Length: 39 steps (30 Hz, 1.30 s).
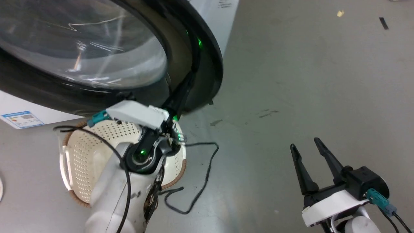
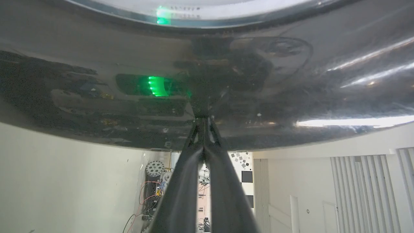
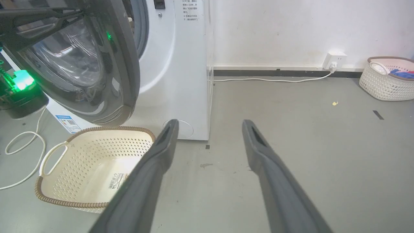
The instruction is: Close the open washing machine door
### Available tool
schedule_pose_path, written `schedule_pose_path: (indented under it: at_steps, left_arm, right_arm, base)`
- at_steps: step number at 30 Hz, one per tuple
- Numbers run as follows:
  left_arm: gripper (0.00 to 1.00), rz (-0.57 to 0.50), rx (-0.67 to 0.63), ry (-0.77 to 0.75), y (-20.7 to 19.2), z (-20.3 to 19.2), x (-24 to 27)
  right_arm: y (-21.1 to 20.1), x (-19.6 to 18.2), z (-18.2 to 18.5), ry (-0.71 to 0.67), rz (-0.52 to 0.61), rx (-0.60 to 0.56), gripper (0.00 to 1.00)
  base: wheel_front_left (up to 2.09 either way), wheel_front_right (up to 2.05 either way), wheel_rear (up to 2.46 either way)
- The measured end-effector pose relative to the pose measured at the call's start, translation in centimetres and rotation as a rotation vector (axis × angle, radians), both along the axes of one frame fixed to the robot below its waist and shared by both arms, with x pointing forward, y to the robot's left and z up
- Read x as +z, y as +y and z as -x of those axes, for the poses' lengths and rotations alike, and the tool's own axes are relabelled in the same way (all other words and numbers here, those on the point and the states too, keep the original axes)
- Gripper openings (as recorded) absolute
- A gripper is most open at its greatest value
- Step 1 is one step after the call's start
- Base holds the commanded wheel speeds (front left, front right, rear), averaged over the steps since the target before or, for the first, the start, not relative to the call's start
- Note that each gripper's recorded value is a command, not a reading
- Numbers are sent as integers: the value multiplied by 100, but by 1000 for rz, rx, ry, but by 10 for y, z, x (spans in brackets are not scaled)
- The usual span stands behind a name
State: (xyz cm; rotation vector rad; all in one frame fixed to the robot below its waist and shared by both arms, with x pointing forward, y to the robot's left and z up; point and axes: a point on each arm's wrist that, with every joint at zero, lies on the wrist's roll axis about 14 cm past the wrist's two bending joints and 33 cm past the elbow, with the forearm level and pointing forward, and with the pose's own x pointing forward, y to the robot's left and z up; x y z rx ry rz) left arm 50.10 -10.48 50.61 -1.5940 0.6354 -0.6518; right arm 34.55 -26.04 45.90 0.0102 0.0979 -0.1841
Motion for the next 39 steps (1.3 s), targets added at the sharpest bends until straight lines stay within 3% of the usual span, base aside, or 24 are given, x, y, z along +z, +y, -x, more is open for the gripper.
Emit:
schedule_pose_path:
  at_steps: [8, 10, 11, 15, 20, 24, 31, 34, 39]
  left_arm:
    - [0, -30, 23, -42, 9, 8, 12]
    - [96, -67, 31, -69, 19, 20, 10]
    - [100, -91, 35, -85, 25, 27, 9]
    - [100, -203, 99, -159, 63, 56, 4]
    - [100, -518, 310, -395, 138, 80, 4]
    - [100, -643, 481, -465, 192, 99, 10]
    - [100, -1029, 847, -745, 290, 127, 73]
    - [100, -1191, 878, -814, 295, 146, 77]
    - [100, -1422, 812, -888, 294, 159, 65]
  right_arm:
    - [15, 12, -12, -49, -11, 50, 100]
    - [21, 17, -15, -68, -12, 75, 100]
    - [24, 19, -16, -75, -12, 88, 100]
    - [38, 24, -17, -95, -14, 143, 100]
    - [67, 27, -19, -110, -23, 242, 100]
    - [90, 35, -22, -136, -27, 321, 100]
    - [124, 47, -24, -176, -36, 428, 100]
    - [135, 51, -24, -186, -38, 461, 100]
    - [145, 54, -24, -196, -40, 489, 100]
  base:
    - [0, 0, 0]
    - [0, 0, 0]
    - [0, 0, 0]
    - [0, 0, 0]
    - [0, 0, 0]
    - [0, 0, 0]
    - [0, 0, 0]
    - [0, 0, 0]
    - [0, 0, 0]
